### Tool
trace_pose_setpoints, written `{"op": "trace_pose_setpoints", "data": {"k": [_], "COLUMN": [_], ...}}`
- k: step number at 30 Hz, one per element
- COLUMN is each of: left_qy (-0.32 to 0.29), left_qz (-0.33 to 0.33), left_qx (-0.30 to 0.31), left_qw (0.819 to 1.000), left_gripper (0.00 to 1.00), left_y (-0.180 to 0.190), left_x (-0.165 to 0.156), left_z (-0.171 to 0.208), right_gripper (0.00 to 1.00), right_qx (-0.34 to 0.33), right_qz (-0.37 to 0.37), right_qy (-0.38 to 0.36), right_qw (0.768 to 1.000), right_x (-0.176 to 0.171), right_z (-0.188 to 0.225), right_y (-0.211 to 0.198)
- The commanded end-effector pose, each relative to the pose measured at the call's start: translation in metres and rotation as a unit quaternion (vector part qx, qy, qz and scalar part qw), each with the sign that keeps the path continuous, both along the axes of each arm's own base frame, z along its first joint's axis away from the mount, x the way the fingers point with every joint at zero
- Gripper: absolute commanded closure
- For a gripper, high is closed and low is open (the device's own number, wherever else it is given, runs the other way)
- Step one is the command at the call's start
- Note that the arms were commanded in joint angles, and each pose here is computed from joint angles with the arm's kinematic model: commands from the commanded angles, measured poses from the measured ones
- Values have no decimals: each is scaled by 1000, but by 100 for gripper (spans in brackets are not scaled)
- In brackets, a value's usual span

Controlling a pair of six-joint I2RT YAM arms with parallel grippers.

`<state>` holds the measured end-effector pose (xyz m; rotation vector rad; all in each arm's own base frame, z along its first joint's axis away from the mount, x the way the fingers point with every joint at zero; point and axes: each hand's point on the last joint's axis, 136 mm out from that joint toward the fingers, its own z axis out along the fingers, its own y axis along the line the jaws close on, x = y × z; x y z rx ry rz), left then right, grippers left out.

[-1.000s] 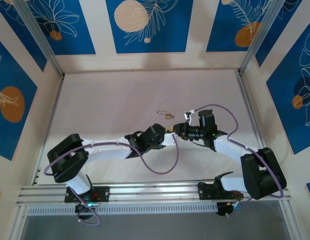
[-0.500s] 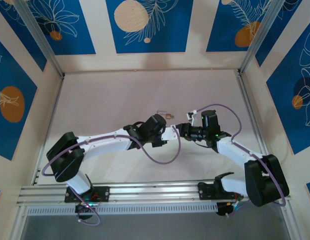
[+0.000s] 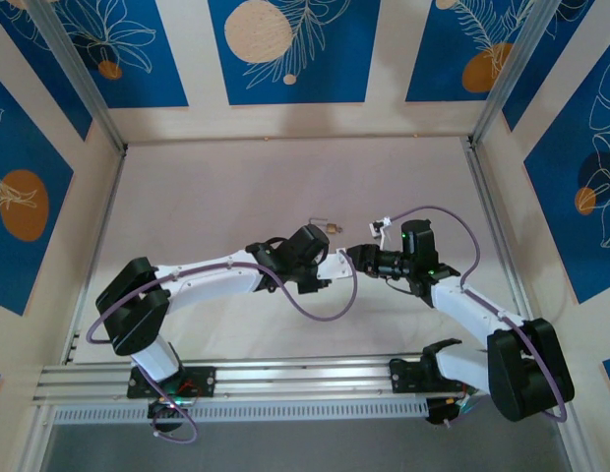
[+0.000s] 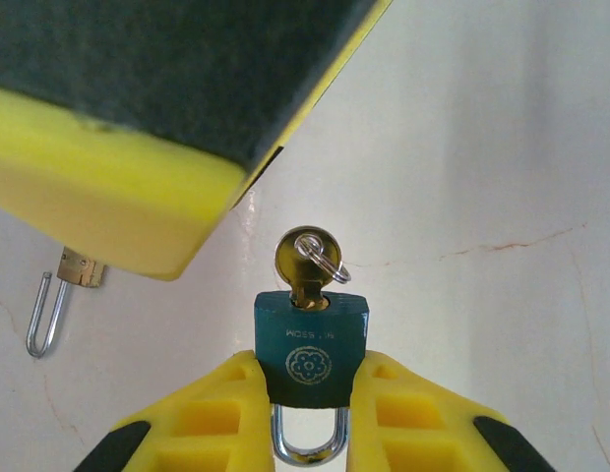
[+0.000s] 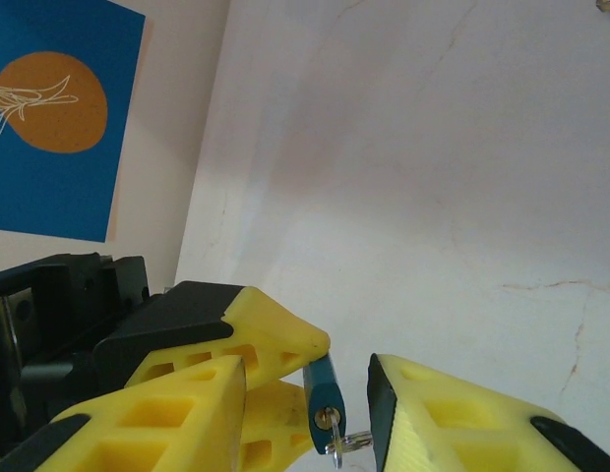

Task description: Unlock with the key

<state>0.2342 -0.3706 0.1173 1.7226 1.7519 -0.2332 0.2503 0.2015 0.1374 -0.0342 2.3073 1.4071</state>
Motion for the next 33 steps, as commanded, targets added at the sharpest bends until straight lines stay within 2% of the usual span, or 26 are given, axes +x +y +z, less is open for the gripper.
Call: {"op": "trace_pose_setpoints", "data": {"k": [1, 11, 13, 19, 22, 26, 27, 30, 33], "left_qy": [15, 20, 24, 30, 33, 13, 9, -20, -29], "left_qz": [0, 2, 2, -4, -4, 20, 32, 103, 162], "left_qx": [-18, -23, -23, -26, -24, -13, -13, -33, -86], "left_qw": [1000, 1000, 999, 999, 999, 1000, 999, 994, 983], "left_gripper": [83, 82, 82, 81, 74, 41, 37, 33, 32], "left_y": [-7, -9, -10, -11, -10, 4, 11, 46, 70], "left_x": [2, 5, 5, 1, 1, 8, 12, 33, 49], "left_z": [12, 16, 15, 15, 15, 20, 23, 43, 60], "right_gripper": [61, 62, 71, 84, 89, 91, 92, 92, 92], "right_qx": [4, 3, 1, -1, -4, -13, -14, -18, -13], "right_qz": [30, 60, 59, 59, 59, 47, 44, 33, 29], "right_qy": [7, 26, 24, 17, 14, 13, 12, 8, 6], "right_qw": [1000, 998, 998, 998, 998, 999, 999, 999, 999], "right_x": [-8, -17, -16, -12, -11, -9, -8, -7, -6], "right_z": [-4, -17, -16, -12, -11, -13, -13, -11, -8], "right_y": [5, 20, 20, 21, 21, 18, 17, 14, 13]}}
